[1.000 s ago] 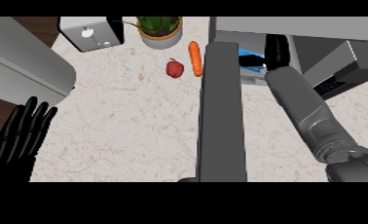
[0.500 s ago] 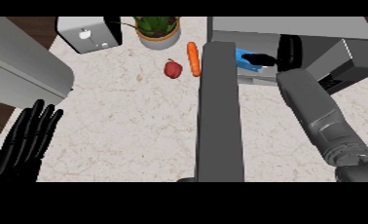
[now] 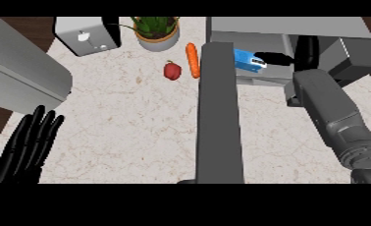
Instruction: Pick up the milk, place it into the microwave and close the microwave
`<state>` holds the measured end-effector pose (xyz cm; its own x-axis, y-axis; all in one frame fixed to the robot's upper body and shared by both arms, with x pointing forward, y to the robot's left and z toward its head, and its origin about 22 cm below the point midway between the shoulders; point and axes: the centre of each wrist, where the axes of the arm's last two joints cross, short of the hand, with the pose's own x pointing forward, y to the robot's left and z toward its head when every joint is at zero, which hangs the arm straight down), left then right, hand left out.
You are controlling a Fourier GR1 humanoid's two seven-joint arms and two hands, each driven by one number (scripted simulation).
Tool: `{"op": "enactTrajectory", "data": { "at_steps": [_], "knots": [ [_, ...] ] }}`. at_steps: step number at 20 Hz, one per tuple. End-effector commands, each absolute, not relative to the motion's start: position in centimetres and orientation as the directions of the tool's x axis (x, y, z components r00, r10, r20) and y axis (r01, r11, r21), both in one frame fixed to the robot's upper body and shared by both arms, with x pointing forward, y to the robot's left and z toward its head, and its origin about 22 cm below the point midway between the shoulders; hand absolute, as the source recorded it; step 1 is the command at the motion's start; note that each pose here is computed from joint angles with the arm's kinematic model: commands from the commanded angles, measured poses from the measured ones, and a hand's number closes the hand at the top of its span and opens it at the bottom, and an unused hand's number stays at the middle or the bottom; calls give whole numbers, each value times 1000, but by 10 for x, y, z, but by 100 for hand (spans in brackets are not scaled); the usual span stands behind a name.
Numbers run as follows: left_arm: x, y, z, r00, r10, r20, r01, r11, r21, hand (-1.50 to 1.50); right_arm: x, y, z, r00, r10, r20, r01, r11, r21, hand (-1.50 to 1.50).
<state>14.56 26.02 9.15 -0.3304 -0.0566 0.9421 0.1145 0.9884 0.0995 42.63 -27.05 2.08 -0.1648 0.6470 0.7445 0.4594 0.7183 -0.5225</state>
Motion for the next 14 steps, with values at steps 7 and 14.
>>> {"op": "enactTrajectory", "data": {
  "at_steps": [7, 14],
  "knots": [
    [131, 265, 76, -315, -43, 948, 105, 991, 80, -150, 403, -300, -7, -224, 466, 856, 355, 857, -373, -150],
    [141, 255, 92, -309, -29, 951, 102, 993, 64, -150, 402, -275, -17, -223, 363, 905, 236, 920, -311, -150]
  ]
}}
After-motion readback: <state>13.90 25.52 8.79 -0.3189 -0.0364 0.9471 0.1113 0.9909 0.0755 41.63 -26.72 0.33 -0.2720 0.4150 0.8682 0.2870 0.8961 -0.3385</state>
